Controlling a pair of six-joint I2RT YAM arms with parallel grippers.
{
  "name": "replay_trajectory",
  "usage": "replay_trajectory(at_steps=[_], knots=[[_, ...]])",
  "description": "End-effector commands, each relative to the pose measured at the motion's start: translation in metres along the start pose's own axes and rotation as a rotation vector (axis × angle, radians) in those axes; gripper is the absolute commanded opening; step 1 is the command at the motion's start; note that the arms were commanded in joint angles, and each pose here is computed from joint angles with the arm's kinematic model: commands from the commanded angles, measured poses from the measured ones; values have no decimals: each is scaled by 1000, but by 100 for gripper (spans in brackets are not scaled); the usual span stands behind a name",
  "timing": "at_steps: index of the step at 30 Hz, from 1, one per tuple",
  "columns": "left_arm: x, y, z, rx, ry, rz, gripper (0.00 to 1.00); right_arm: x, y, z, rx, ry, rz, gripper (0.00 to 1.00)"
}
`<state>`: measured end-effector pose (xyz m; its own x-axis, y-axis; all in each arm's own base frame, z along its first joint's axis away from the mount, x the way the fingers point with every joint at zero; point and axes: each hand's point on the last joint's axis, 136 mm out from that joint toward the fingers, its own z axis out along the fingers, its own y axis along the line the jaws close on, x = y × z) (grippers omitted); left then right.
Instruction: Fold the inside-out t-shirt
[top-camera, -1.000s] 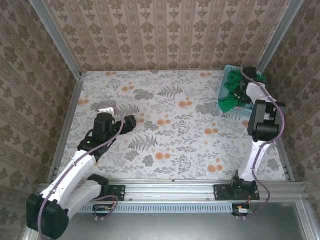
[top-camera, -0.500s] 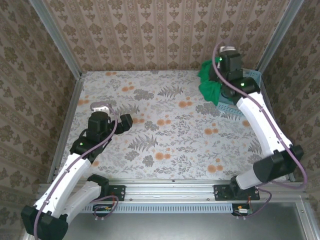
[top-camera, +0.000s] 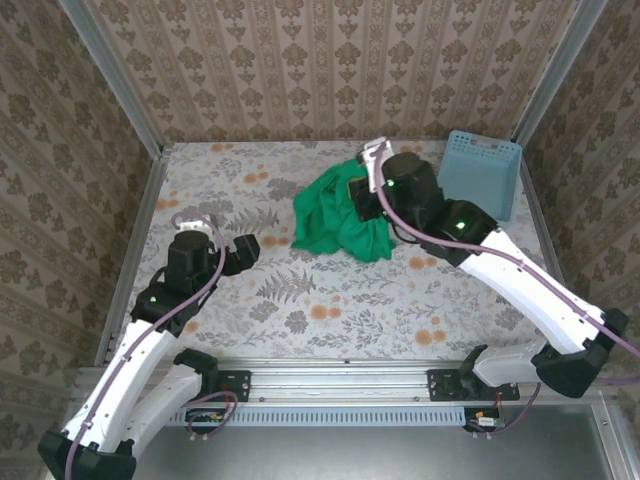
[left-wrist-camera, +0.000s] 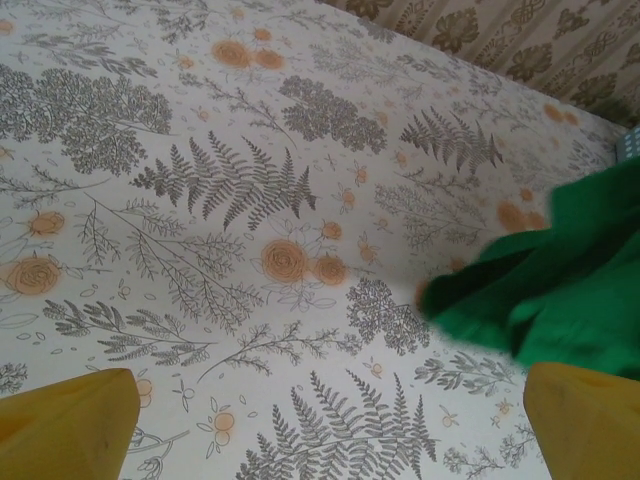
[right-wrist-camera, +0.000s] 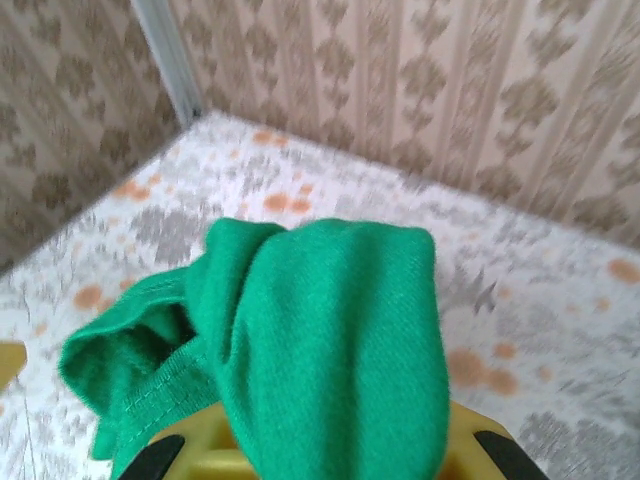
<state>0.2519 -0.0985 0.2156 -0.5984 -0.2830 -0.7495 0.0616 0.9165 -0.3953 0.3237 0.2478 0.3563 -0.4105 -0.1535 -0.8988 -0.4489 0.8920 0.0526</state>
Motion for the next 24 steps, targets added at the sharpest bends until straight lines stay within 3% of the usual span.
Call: replay_trajectory(at_steps=[1,2,5,7,10,14,19,24], knots=[[10,0,3,18,35,-13,100,45,13,37,-33,104,73,16],[13,0,4,19,46,-14,100,67,5,51,20,152,82,29],[23,1,8,16,94,-11,100,112,-36,62,217,253,113,55],[34,2,15,12,144,-11,100,133,-54,61,274,295,138,66],[57,-3,30,33,242,-11,99,162,-53,60,234,340,161,77],[87,-22,49,75,348,36,98,193,-42,53,152,373,222,80],[103,-49,62,125,393,111,97,234,-53,54,173,420,286,82],[116,-73,70,144,427,193,97,252,-67,57,204,436,375,83]])
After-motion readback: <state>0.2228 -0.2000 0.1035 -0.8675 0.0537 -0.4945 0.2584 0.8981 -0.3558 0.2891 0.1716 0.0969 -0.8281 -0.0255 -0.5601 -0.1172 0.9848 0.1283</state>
